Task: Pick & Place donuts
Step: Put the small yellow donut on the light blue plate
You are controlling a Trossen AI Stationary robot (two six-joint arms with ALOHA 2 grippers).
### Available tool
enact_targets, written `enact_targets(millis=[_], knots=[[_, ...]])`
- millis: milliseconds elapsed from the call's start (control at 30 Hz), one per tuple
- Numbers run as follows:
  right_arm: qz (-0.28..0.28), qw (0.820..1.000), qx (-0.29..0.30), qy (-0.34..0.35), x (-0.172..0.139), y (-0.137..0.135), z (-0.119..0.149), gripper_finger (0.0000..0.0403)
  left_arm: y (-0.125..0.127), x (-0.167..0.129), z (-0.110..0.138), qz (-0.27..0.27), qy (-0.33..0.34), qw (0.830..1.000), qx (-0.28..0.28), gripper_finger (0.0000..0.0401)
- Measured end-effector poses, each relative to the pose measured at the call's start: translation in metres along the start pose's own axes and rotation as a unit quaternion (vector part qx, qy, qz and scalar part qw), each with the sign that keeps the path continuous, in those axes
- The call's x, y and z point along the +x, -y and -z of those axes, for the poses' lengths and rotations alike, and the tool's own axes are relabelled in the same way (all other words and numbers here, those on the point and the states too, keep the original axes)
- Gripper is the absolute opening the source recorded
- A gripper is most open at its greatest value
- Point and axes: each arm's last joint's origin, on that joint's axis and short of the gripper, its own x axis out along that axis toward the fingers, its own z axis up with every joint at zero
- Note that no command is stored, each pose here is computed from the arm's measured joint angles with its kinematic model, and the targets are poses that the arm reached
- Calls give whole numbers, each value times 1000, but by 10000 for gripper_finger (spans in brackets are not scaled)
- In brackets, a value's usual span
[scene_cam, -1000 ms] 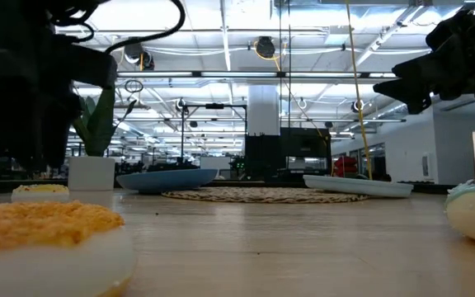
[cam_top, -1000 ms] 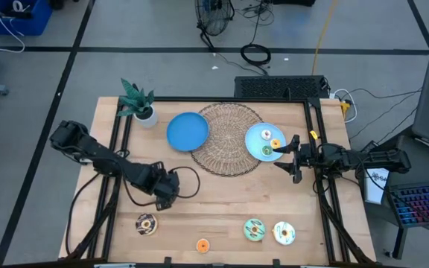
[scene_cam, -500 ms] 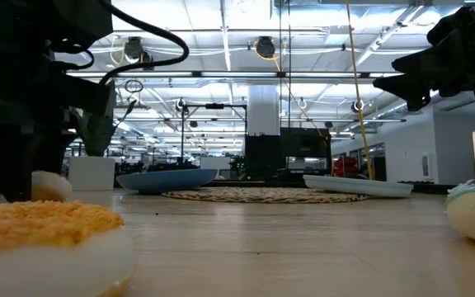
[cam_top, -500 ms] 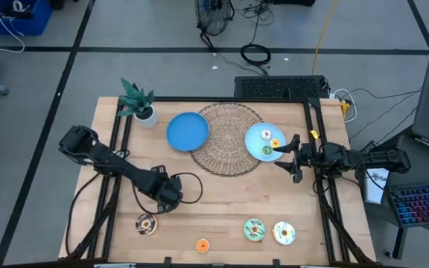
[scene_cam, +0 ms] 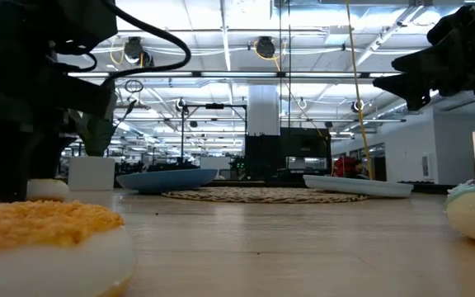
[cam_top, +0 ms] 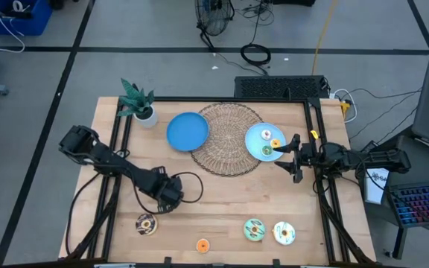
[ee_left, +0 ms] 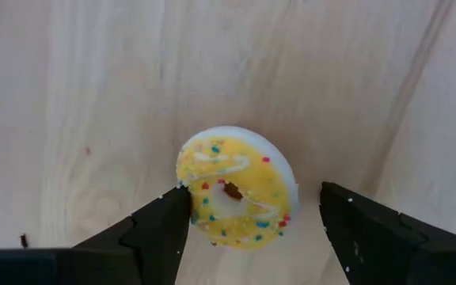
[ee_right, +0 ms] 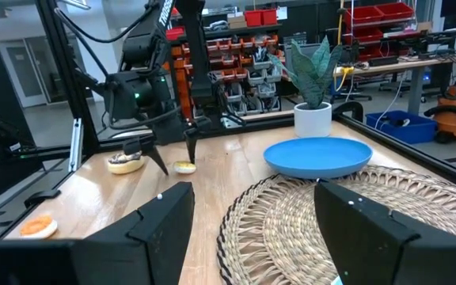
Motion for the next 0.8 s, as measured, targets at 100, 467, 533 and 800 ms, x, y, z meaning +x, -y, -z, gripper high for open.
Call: enact_targets(millis=[100,467,533,800], knots=[[0,1000,0,0,0,0,0,242,-1,0,-1,7,-6,1000,0,278],[0,1000,0,0,0,0,0,242,-8,-13,-15,18,-23,999,-19,278],[0,1000,0,0,0,0,0,242,-7,-17,-18,10,-12,1000,-12,278],[0,1000,0,0,0,0,0,242,-9,-19,-18,-10,-15,1000,15,278]])
